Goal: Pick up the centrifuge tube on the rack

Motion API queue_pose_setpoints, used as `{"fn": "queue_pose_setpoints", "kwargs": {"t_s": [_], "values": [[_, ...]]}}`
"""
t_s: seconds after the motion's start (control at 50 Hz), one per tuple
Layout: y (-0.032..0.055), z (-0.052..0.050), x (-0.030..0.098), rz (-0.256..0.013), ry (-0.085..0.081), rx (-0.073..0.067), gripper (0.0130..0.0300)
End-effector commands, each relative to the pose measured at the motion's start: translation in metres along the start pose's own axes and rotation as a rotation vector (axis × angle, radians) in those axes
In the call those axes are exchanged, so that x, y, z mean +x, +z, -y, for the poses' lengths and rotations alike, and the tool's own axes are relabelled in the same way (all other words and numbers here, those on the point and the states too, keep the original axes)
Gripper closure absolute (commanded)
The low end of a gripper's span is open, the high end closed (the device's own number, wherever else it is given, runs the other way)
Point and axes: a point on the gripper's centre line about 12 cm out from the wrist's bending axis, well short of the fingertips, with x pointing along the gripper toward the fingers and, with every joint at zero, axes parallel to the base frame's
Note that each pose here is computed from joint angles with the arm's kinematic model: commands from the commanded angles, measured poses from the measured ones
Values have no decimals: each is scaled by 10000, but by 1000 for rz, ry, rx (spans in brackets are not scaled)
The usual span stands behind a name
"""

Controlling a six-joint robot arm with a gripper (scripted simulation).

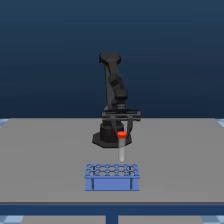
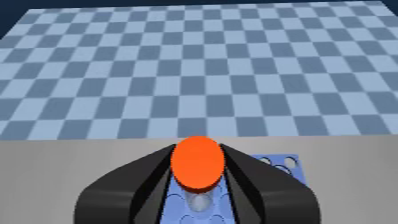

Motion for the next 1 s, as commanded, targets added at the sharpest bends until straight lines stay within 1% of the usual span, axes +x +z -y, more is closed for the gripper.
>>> {"fn": "queue_pose_setpoints", "kwargs": {"t_s": [0.02,0.06,0.12,0.16,0.32,0.52,1.0], "values": [[35,4,-21,-3,-4,-21,300],[35,4,-21,-3,-4,-21,300],[63,3,-38,-3,-4,-21,300],[63,3,-38,-3,-4,-21,300],[111,2,-65,-3,-4,-21,300],[141,2,-83,-3,-4,-21,300],[149,1,-87,-3,-4,-21,300]]}}
